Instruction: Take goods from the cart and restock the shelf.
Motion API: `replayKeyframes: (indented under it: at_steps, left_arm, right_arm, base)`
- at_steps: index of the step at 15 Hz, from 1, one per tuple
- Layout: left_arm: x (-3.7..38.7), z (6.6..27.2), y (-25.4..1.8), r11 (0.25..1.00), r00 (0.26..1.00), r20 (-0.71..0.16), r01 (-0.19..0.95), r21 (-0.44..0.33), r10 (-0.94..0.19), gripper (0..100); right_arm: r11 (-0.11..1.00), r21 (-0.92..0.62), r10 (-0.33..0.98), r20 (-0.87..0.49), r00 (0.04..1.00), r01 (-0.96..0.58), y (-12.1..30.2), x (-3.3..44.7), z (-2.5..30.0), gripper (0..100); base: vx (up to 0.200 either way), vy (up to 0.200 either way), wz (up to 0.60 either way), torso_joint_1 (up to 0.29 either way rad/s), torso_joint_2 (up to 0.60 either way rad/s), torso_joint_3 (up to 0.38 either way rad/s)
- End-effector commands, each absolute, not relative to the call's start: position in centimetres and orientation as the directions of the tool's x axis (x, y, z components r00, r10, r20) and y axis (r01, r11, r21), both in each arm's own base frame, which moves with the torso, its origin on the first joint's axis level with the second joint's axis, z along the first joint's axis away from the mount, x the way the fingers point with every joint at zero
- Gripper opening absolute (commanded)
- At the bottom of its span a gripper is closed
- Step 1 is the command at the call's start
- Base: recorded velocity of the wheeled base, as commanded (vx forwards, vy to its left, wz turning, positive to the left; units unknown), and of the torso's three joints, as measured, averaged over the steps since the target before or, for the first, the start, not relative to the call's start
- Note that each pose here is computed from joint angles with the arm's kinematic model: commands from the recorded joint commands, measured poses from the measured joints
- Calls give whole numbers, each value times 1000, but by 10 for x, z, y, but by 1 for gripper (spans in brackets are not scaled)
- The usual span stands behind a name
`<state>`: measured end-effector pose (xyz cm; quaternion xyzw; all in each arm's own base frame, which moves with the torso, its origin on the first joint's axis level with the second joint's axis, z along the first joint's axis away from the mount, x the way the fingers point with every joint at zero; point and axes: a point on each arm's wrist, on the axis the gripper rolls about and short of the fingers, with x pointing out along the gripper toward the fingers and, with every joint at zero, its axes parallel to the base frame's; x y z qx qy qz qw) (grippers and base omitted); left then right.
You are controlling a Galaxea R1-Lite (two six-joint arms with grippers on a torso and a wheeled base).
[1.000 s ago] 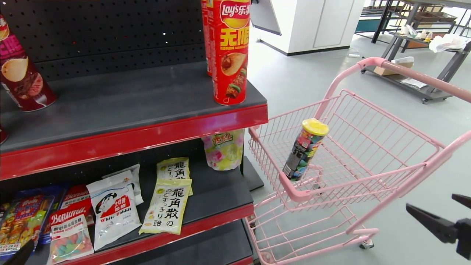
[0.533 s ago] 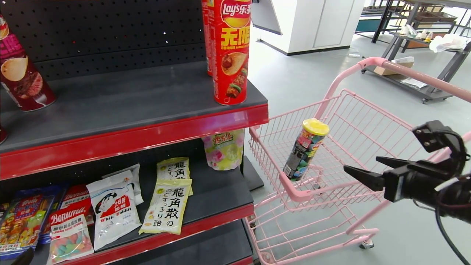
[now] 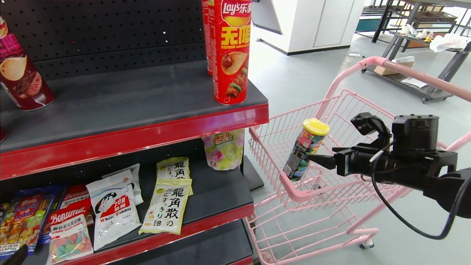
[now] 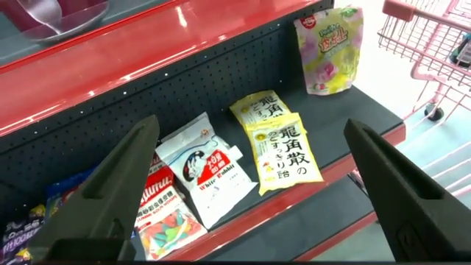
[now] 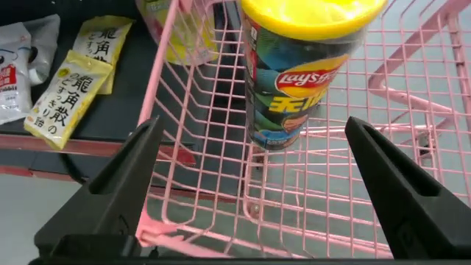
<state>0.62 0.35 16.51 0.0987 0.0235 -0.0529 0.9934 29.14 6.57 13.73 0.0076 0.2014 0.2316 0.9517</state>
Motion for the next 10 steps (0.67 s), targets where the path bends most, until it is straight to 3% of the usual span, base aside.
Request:
replayKeyframes:
  at_steps: [1,10]
  left_arm:
    - [7,165,3,975,993,-61,111,195,-100,100]
    - [8,164,3,974,992,-70,114,196,-102,100]
  right_arm:
    - [900,114,430,-390,814,-420,63,319,124,100]
    - [889,115,455,-329,827,-443,57,361,100,100]
  base:
    - [0,0,0,0,0,0]
    - [0,0,0,0,0,0]
